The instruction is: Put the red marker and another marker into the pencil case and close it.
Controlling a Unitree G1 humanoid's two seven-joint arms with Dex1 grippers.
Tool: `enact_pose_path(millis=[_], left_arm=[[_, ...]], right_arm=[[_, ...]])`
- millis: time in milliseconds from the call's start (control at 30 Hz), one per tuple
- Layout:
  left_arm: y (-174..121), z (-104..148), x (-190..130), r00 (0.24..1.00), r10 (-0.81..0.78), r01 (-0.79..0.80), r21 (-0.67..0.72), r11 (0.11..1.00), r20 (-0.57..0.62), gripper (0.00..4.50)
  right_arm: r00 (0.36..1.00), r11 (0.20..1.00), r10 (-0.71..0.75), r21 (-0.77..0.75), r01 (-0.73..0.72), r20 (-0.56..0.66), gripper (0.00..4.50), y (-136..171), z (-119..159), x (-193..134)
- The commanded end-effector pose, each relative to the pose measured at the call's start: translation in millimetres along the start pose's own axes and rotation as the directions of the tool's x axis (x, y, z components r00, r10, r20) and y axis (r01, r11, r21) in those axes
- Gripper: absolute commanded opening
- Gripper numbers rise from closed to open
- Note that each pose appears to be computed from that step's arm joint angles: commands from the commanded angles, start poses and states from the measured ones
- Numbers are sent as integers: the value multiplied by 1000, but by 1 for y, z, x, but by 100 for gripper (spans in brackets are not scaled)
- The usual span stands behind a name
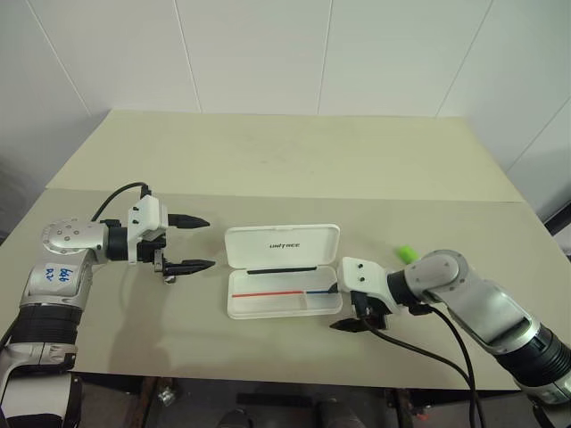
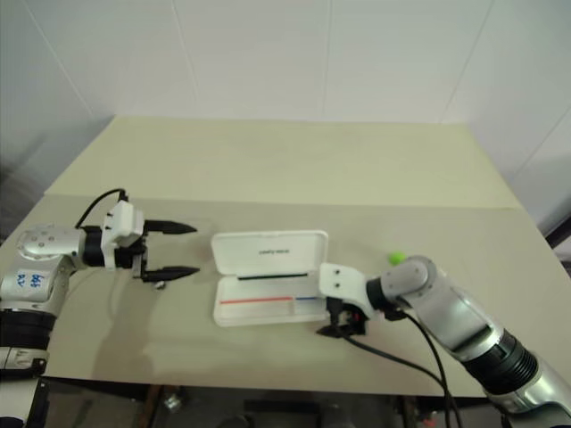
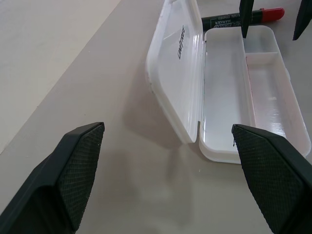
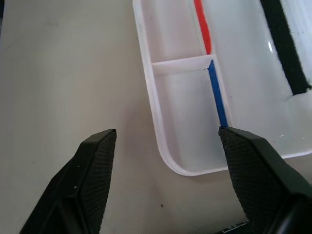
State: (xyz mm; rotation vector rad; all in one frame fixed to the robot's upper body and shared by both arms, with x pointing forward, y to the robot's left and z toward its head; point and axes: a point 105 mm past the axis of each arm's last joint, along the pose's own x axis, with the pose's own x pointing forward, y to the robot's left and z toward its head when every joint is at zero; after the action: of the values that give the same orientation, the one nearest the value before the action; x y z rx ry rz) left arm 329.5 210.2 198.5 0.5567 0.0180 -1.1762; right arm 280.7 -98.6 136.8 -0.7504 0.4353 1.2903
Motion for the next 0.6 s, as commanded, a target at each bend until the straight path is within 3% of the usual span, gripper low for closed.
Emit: enact_pose_path(millis=[33, 367, 467, 600], left_arm=[[3, 9, -3, 999, 17, -17, 19, 1000, 32, 450], [1, 11, -2, 999, 13, -14, 19, 1000, 44, 450], [-2, 14, 0, 998, 4, -5, 20, 1000, 58, 450], [-7, 17, 3, 997, -14, 13, 18, 1000, 74, 450]], right_arm=[[997, 999, -34, -16, 35, 63, 344, -6, 16, -11], [971, 977, -146, 184, 111, 191, 344, -19, 29, -39], [955, 941, -241, 282, 187, 170, 344, -25, 22, -55], [908, 832, -407, 450, 325, 96, 344, -34, 3, -82]])
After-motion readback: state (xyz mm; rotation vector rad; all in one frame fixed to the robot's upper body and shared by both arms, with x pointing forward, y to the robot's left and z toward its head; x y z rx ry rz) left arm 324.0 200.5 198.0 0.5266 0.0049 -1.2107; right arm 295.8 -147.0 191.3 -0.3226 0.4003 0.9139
